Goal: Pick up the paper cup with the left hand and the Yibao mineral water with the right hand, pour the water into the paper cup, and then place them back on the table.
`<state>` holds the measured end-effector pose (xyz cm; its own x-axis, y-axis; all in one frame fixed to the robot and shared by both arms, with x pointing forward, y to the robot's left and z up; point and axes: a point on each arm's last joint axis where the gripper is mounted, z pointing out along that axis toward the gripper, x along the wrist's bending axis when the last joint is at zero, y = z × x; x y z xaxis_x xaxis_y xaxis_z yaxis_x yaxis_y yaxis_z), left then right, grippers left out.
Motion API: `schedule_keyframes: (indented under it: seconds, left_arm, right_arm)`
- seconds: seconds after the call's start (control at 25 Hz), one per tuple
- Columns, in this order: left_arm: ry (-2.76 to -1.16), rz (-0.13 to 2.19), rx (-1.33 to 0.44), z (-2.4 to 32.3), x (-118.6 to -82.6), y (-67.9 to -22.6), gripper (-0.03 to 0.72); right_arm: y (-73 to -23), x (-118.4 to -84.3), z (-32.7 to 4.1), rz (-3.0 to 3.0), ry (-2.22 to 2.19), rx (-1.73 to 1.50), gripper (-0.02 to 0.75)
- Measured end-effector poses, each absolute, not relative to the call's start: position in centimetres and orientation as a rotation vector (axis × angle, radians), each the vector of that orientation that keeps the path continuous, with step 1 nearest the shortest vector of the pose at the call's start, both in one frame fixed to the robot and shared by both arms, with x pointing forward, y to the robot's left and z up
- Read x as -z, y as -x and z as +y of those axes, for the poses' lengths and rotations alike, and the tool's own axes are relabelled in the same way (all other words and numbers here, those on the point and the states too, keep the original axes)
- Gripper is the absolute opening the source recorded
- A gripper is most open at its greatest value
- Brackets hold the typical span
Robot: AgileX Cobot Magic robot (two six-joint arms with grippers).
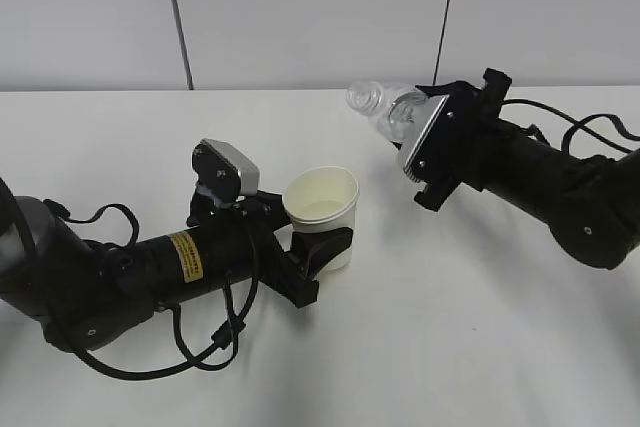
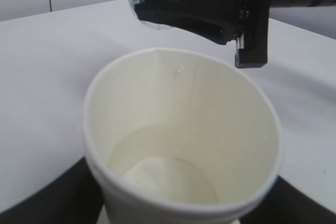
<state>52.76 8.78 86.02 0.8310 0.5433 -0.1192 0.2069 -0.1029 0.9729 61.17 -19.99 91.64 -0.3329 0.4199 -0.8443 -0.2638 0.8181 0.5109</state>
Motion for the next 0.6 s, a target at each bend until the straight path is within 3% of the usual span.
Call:
schedule_keyframes:
  seconds: [0.6]
  left_arm:
    - [-1.677, 0.596, -0.315, 8.8, -86.02, -52.8, 0.442]
  right_arm:
    - [-60.65, -91.06, -20.27, 1.759, -0.71, -1.103, 0.49]
